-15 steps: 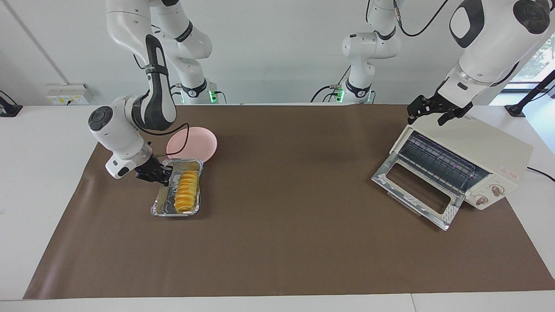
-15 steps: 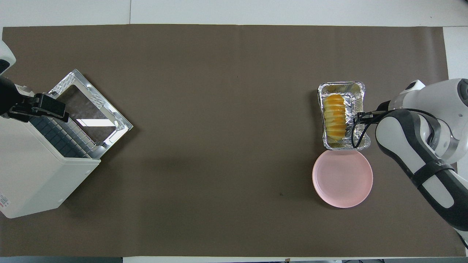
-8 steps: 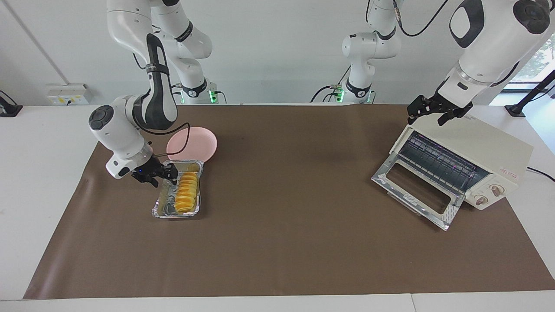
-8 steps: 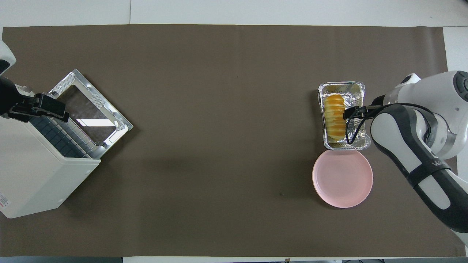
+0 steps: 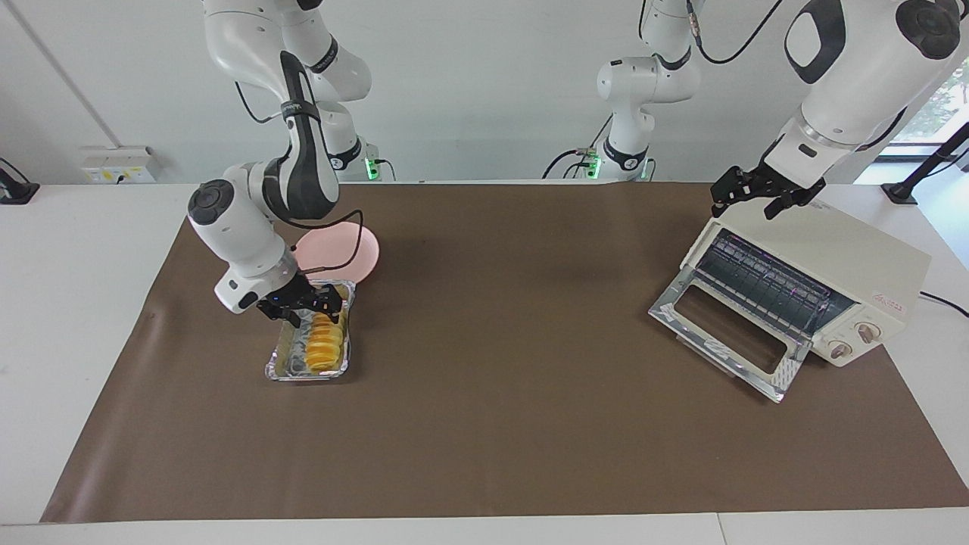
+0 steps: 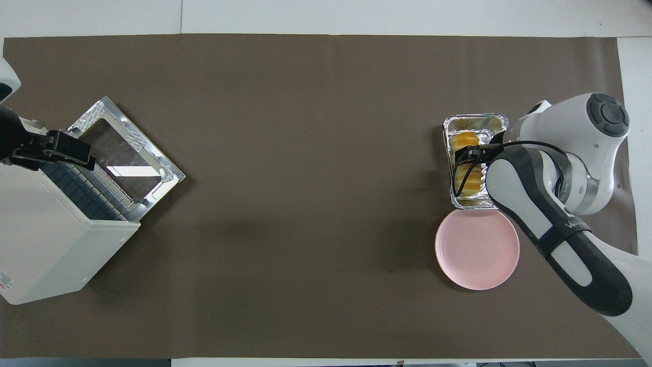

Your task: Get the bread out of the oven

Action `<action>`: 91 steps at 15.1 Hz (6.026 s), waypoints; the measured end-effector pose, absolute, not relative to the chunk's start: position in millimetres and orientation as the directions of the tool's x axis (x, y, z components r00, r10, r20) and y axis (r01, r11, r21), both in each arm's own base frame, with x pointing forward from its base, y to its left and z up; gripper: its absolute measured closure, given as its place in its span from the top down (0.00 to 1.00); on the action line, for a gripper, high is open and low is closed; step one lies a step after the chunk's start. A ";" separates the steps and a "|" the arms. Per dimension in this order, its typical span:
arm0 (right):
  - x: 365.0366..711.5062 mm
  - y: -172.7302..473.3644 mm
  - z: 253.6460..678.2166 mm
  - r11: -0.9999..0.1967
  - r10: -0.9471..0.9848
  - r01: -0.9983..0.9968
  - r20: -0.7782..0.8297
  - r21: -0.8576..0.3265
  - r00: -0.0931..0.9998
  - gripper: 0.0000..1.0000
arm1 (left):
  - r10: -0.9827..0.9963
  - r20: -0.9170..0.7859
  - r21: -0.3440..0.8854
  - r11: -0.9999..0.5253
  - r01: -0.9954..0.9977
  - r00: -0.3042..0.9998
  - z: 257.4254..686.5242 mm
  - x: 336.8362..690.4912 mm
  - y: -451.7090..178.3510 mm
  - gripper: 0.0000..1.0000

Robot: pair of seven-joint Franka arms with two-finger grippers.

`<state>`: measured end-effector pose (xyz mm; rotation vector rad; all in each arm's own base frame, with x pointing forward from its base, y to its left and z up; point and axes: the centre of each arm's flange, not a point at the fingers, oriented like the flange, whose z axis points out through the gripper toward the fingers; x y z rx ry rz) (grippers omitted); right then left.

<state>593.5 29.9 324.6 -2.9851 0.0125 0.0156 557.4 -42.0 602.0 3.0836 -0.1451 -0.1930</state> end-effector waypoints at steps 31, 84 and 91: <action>445.8 29.8 455.1 -0.990 -0.008 -0.043 -0.245 -0.136 0.969 0.04 | -0.097 -0.122 0.054 -0.994 -0.090 0.988 602.1 557.4 -42.0 1.00; 535.0 -33.0 587.1 -1.000 -0.023 -0.024 -0.065 -0.009 0.998 0.99 | -0.097 -0.122 0.054 -0.994 -0.090 0.988 602.1 557.4 -42.0 1.00; 534.8 -45.5 586.3 -0.999 -0.040 -0.039 -0.067 0.019 0.997 1.00 | -0.097 -0.122 0.054 -0.994 -0.090 0.988 602.1 557.4 -42.0 1.00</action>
